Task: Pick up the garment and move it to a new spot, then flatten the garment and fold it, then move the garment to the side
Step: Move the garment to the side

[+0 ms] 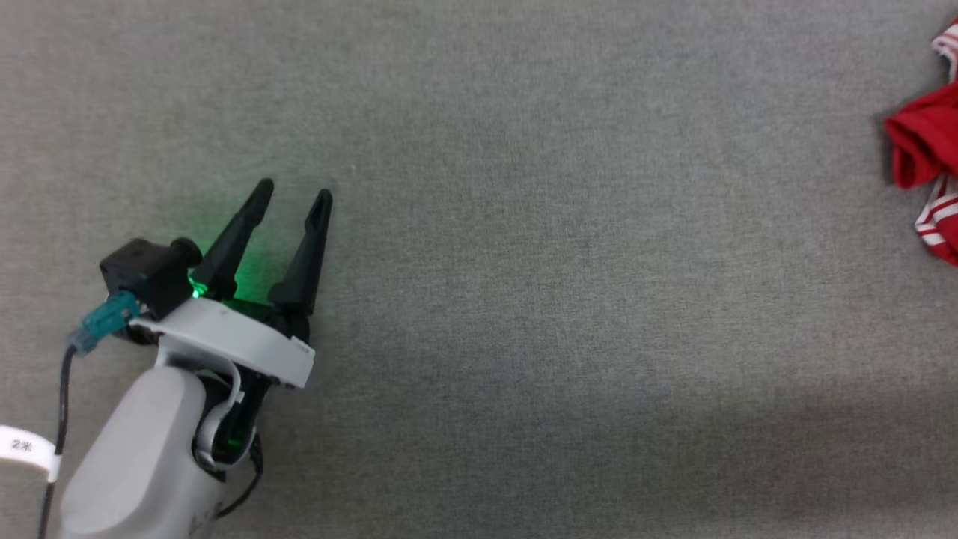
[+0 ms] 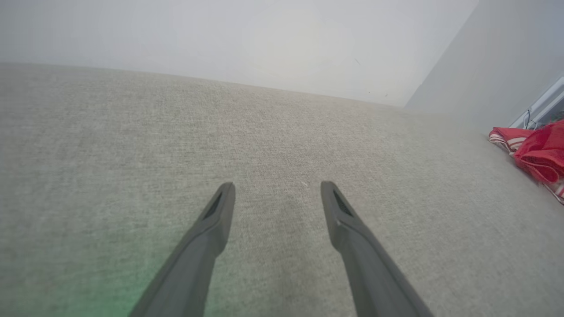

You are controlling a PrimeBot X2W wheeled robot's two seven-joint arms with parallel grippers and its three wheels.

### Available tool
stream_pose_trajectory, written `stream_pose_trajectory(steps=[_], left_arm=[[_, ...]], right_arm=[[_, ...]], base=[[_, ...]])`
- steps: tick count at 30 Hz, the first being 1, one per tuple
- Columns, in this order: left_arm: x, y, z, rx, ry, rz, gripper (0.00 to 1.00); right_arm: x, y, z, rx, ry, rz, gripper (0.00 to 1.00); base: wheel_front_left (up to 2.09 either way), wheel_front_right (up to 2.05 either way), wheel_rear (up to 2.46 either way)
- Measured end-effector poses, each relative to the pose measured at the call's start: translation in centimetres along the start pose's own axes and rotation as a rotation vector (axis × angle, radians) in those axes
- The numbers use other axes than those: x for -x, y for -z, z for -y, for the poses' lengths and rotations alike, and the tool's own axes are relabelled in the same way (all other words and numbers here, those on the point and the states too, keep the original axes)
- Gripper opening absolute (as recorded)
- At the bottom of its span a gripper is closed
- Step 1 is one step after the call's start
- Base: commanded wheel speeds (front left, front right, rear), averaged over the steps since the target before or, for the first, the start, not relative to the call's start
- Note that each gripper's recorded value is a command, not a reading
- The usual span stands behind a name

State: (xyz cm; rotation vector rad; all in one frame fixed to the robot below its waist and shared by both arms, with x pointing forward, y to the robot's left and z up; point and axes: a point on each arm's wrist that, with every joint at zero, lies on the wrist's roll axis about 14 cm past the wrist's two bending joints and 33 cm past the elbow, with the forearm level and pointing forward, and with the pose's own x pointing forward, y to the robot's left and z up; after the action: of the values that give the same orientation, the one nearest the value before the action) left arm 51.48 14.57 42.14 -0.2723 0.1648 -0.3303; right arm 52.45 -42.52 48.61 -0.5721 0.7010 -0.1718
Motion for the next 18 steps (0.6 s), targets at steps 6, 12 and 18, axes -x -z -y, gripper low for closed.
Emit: stream_pose_trajectory(steps=[6,12,18], left_arm=[[-1.0,1.2,-0.3,0.0,0.011,-0.021,1.0],[-1.2,1.4,-1.1,-0.001,0.002,-0.019,1.0],[-1.0,1.3,-1.5,-0.004,-0.007,-0.018,1.0]], right_arm=[[-2.0,1.3,0.6,0.089,0.046,-0.021,0.0],[-4.1,1.7,-1.0,0.086,0.038,-0.024,0.0],[-5.1,2.3,-1.9,0.086,0.045,-0.041,0.0]], base=[[0.0,0.0,0.0],[0.0,0.0,0.0],[0.0,0.0,0.0]])
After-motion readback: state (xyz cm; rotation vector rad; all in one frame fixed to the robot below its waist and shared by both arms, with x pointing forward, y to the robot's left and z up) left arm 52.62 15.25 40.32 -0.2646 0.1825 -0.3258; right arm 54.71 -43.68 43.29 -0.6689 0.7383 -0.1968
